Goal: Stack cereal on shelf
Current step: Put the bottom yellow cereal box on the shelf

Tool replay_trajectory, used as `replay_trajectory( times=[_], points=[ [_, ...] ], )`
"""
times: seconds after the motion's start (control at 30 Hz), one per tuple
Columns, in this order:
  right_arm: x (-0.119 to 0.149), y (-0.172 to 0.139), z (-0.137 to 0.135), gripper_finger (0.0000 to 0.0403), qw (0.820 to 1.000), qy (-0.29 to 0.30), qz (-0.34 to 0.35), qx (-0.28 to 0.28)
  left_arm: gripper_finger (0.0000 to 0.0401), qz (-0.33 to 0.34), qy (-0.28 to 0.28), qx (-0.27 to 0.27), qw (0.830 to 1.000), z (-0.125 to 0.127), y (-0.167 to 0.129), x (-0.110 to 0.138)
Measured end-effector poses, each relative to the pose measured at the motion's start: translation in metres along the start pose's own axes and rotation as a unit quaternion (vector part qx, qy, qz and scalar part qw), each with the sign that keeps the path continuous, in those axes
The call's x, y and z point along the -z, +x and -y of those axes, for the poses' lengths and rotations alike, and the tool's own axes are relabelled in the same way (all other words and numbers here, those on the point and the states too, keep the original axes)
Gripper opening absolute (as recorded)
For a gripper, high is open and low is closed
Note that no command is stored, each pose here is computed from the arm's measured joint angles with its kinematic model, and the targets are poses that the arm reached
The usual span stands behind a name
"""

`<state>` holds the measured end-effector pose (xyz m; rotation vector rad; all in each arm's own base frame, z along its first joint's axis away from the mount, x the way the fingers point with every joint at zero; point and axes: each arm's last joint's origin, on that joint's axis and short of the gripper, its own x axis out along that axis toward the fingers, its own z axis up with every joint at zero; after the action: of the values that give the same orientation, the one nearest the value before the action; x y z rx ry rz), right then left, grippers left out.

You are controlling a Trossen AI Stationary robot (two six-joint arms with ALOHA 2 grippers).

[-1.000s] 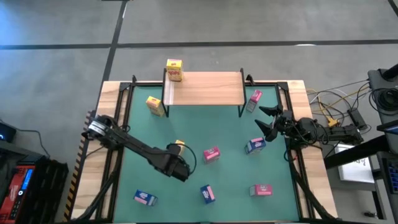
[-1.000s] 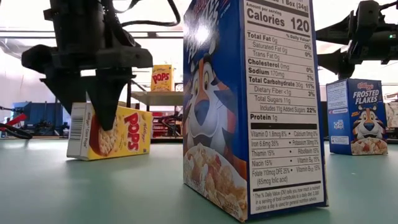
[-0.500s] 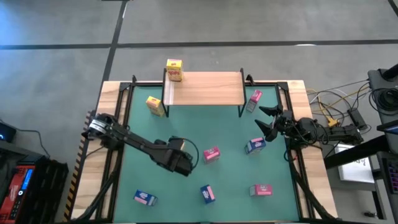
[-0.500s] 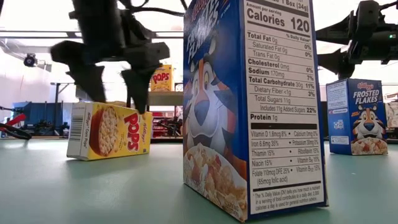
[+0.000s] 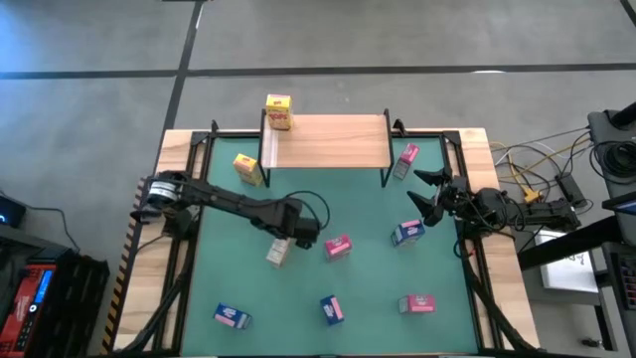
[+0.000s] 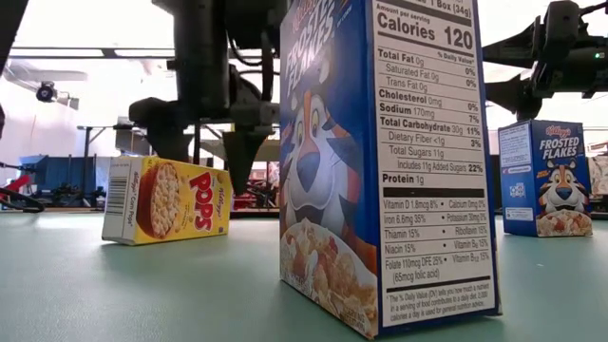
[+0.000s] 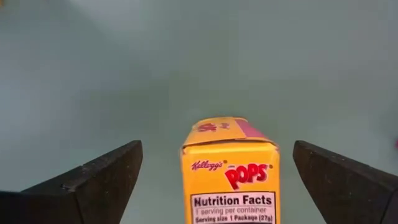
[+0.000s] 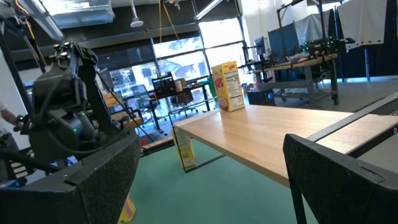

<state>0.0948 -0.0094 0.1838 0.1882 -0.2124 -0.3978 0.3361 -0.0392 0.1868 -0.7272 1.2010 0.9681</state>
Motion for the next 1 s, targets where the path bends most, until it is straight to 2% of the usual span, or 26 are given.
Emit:
replay_trajectory(
  times=[0.4,1.0],
  points=[
    [0.000,0.000,0.000,0.0384,1.000,0.000,0.000,0.000,0.0391,-0.018,-0.015,0.015,1.000,-0.006,0.022,0.005],
    [0.000,0.000,0.000,0.0384,1.000,0.000,0.000,0.000,0.0266,-0.013,-0.017,0.018,1.000,-0.007,0.023,-0.001]
  ],
)
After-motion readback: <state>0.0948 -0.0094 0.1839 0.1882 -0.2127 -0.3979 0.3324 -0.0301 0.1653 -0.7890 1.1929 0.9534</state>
